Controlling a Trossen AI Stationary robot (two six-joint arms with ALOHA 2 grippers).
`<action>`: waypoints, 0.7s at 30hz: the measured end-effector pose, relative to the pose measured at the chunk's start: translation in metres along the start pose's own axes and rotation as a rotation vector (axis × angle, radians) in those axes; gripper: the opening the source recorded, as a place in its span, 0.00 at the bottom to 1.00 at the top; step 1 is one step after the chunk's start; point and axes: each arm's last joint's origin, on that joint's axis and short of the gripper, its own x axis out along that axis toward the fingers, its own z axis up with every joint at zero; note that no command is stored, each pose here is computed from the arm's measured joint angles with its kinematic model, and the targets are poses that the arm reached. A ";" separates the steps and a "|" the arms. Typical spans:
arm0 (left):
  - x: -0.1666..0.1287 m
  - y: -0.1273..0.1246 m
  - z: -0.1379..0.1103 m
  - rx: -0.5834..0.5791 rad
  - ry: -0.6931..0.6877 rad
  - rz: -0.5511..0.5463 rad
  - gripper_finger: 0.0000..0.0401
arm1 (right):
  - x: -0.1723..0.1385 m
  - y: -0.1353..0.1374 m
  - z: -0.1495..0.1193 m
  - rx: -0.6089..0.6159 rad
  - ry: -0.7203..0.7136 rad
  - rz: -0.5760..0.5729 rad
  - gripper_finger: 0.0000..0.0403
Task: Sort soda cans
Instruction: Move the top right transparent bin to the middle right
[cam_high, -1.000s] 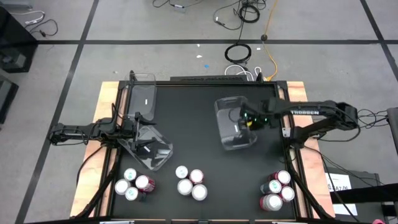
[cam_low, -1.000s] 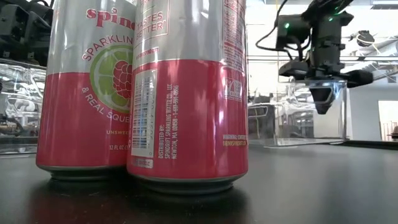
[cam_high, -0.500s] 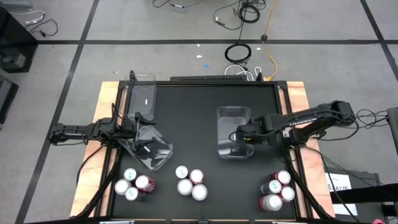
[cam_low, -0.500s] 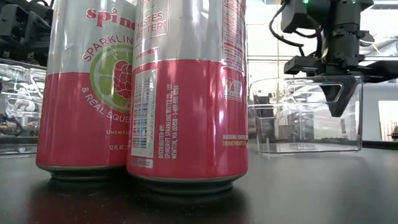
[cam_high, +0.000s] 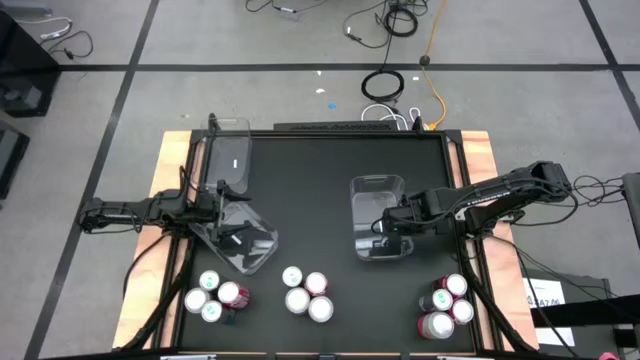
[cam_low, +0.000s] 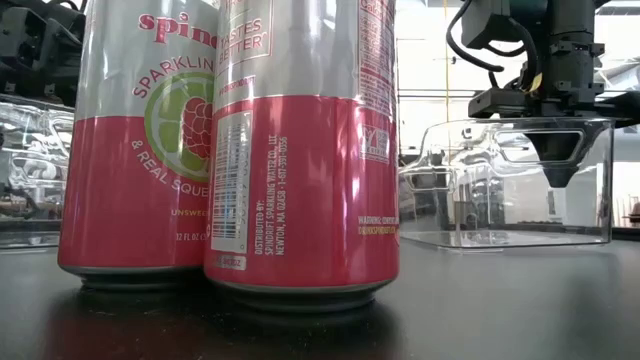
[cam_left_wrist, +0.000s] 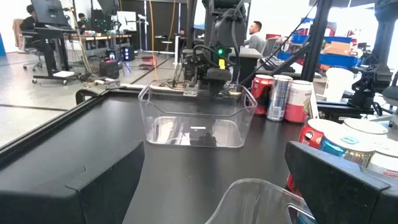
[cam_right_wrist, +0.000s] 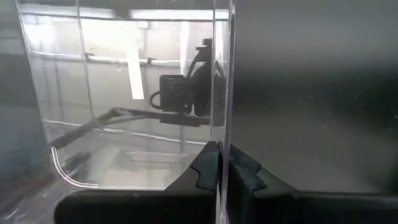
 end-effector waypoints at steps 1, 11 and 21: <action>0.000 0.000 0.000 0.000 0.000 0.000 0.99 | 0.000 0.001 0.000 0.013 0.001 0.006 0.01; 0.000 0.000 0.000 0.000 0.000 0.000 0.99 | 0.000 0.002 -0.001 -0.015 0.001 0.020 0.02; 0.000 0.000 0.000 0.000 0.000 0.000 0.99 | 0.000 0.002 -0.001 -0.010 0.001 0.018 0.02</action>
